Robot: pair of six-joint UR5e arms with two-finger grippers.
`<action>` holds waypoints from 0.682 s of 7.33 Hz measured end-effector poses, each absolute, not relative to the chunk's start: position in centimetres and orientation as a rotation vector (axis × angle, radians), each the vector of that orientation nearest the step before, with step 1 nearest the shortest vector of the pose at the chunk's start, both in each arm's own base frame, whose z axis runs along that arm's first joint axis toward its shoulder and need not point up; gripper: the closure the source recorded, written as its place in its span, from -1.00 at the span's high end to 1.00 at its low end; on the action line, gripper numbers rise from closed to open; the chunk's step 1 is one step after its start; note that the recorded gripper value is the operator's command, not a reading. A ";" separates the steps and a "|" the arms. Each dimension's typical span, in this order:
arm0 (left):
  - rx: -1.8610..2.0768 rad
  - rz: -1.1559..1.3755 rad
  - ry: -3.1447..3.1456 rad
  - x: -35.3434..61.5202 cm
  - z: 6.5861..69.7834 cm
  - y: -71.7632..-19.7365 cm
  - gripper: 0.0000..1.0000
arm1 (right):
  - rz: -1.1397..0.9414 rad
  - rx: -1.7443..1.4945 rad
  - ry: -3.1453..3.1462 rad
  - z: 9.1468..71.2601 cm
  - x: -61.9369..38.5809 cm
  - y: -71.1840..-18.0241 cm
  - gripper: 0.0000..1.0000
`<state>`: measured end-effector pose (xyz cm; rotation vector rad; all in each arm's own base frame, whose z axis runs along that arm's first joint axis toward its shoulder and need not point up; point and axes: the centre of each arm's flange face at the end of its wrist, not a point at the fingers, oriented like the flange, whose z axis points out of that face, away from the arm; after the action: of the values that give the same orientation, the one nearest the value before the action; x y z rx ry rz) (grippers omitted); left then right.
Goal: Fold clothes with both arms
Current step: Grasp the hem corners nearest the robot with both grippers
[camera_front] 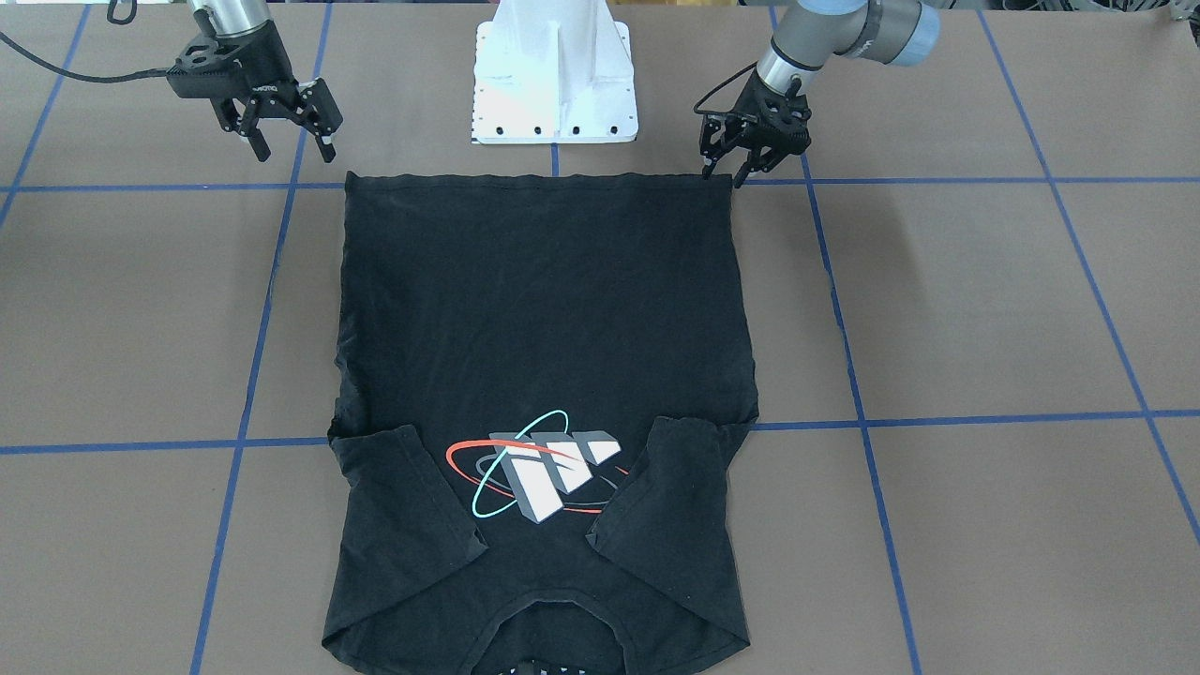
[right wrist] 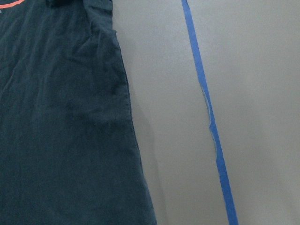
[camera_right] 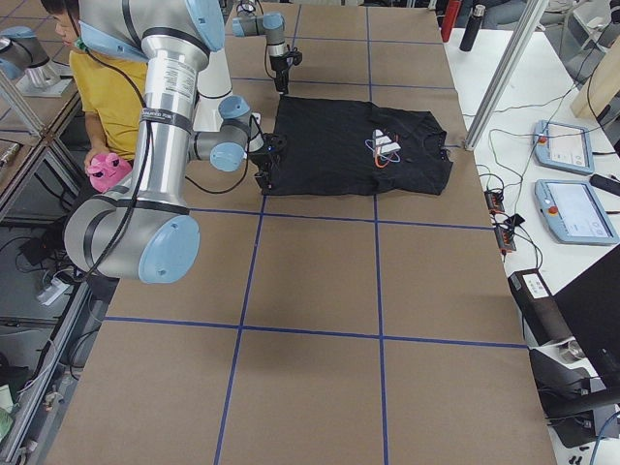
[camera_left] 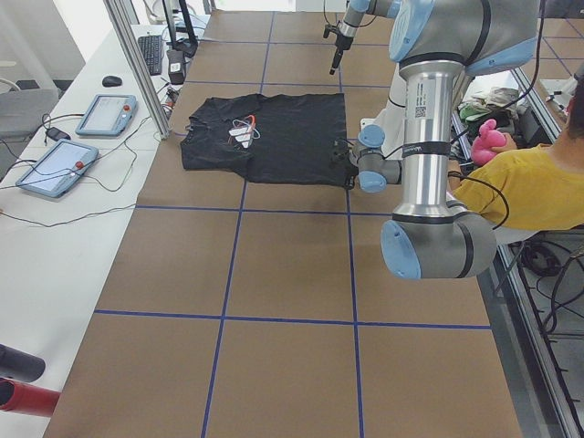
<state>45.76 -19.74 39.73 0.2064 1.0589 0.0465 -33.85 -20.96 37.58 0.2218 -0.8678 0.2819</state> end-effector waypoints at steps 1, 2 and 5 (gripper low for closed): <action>0.206 0.047 1.059 45.8 39.7 -19.7 -0.16 | 0.282 0.222 -0.868 37.6 -33.8 -21.0 1.00; 0.205 0.048 1.058 45.7 39.8 -19.7 -0.25 | 0.283 0.222 -0.868 37.6 -33.8 -21.0 1.00; 0.203 0.048 1.060 45.6 39.7 -19.6 -1.00 | 0.283 0.223 -0.873 37.3 -33.7 -21.0 1.00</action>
<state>45.58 -19.60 39.69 0.2025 1.0603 0.0475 -33.72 -20.97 37.32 0.2225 -0.8732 0.2832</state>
